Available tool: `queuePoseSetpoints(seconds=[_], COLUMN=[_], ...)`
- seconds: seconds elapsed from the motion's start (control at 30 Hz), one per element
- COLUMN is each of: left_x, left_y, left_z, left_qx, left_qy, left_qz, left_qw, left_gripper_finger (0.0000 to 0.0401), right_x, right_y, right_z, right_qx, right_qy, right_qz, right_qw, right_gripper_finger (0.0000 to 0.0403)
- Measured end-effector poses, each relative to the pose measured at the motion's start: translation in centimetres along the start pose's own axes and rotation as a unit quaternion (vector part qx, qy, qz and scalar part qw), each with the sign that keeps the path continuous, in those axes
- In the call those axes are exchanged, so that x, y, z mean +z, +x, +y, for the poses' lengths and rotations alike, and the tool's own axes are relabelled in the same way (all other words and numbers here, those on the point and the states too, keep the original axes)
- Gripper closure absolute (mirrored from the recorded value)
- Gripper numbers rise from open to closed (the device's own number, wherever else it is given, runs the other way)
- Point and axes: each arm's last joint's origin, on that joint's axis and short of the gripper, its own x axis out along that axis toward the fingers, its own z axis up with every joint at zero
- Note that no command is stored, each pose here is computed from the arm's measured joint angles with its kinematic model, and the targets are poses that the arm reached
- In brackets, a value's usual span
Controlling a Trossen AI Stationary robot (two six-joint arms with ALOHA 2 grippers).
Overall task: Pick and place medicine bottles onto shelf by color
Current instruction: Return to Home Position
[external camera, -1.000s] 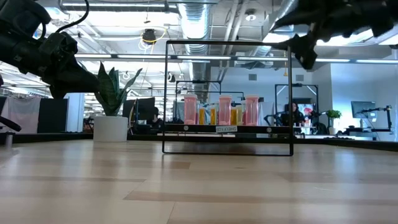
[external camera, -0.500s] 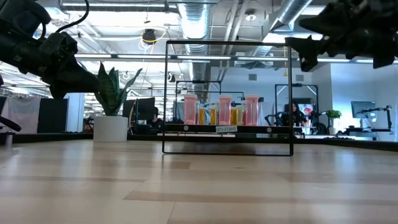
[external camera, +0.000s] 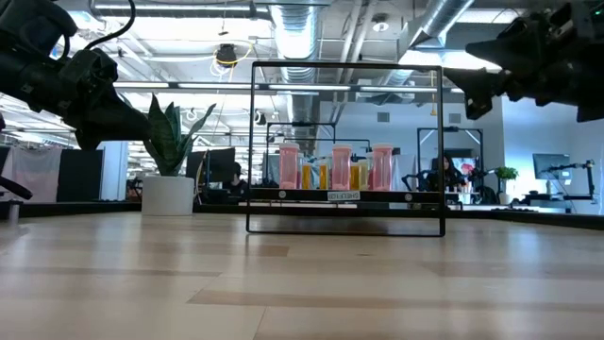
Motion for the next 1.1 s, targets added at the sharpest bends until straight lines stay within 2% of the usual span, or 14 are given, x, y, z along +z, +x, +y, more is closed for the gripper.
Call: queuePoseSetpoints(seconds=[0.23,0.4,0.47,0.8,1.1], left_x=[0.0,0.0,0.0,0.0,0.0], left_y=[0.0,0.0,0.0,0.0,0.0], left_z=[0.0,0.0,0.0,0.0,0.0], left_qx=[0.0,0.0,0.0,0.0,0.0], left_qy=[0.0,0.0,0.0,0.0,0.0], left_qz=[0.0,0.0,0.0,0.0,0.0], left_qw=[1.0,1.0,1.0,1.0,1.0], left_gripper_finger=[0.0273,0.0273,0.0273,0.0273,0.0273], right_x=[-0.2,-0.2,-0.2,-0.3,-0.9], right_y=[0.0,-0.2,-0.2,-0.3,-0.3], right_z=[-0.4,-1.0,-1.2,-1.3,-1.4], right_qx=[-0.059,-0.165,-0.19,-0.202,-0.21], right_qy=[0.009,0.014,0.013,0.014,0.025], right_qz=[-0.003,-0.024,-0.03,-0.03,0.0], right_qw=[0.998,0.986,0.981,0.979,0.977], right_gripper_finger=[0.0157,0.0157,0.0157,0.0157,0.0157])
